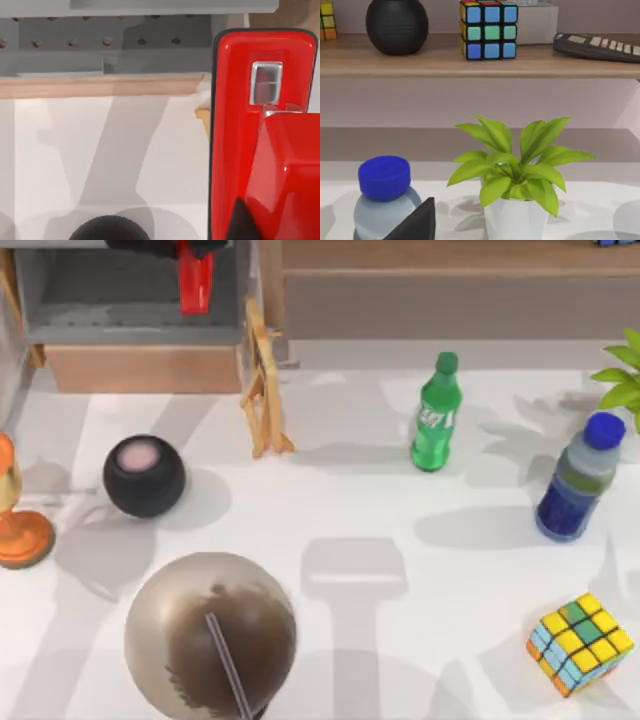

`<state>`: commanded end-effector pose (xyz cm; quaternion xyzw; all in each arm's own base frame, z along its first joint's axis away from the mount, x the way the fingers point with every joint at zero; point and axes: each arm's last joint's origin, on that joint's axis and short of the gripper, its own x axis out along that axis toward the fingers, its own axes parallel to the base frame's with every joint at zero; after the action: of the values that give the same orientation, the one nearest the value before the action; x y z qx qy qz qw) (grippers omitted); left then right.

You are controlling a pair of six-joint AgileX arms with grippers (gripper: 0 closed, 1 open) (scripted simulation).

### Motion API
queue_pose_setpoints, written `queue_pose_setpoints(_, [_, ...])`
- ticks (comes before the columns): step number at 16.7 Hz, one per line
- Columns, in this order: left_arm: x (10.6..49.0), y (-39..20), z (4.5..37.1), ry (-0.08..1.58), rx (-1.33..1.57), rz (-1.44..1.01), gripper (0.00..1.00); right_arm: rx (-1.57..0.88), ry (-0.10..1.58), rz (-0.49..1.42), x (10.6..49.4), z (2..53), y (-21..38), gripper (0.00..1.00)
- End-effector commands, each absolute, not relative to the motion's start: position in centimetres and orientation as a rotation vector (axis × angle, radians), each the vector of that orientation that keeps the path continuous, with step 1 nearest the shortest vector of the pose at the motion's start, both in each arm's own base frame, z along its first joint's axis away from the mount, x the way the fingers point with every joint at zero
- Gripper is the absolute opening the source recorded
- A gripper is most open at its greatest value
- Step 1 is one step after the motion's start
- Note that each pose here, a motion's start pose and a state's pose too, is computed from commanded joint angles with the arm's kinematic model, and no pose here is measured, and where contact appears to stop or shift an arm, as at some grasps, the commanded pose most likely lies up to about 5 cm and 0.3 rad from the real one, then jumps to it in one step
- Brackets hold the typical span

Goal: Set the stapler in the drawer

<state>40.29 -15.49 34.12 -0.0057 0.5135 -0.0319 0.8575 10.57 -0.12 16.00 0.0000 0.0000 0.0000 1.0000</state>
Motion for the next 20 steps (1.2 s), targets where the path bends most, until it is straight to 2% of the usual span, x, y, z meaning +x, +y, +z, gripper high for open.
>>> queue_pose_setpoints(4, [42.6, -7.1, 34.9, 1.076, 0.099, 0.070, 0.00, 0.000, 0.000, 0.000, 10.6, 16.0, -0.1, 1.00])
queue_pose_setpoints(8, [44.2, 0.9, 33.6, 1.160, 0.196, 0.179, 0.00, 0.000, 0.000, 0.000, 10.6, 16.0, -0.1, 1.00])
queue_pose_setpoints(14, [46.1, 10.1, 28.3, 1.344, 0.232, 0.194, 0.00, 0.000, 0.000, 0.000, 10.6, 16.0, -0.1, 1.00])
queue_pose_setpoints(20, [47.1, 15.2, 22.2, 1.454, 0.139, 0.086, 0.00, 0.000, 0.000, 0.000, 10.6, 16.0, -0.1, 1.00])
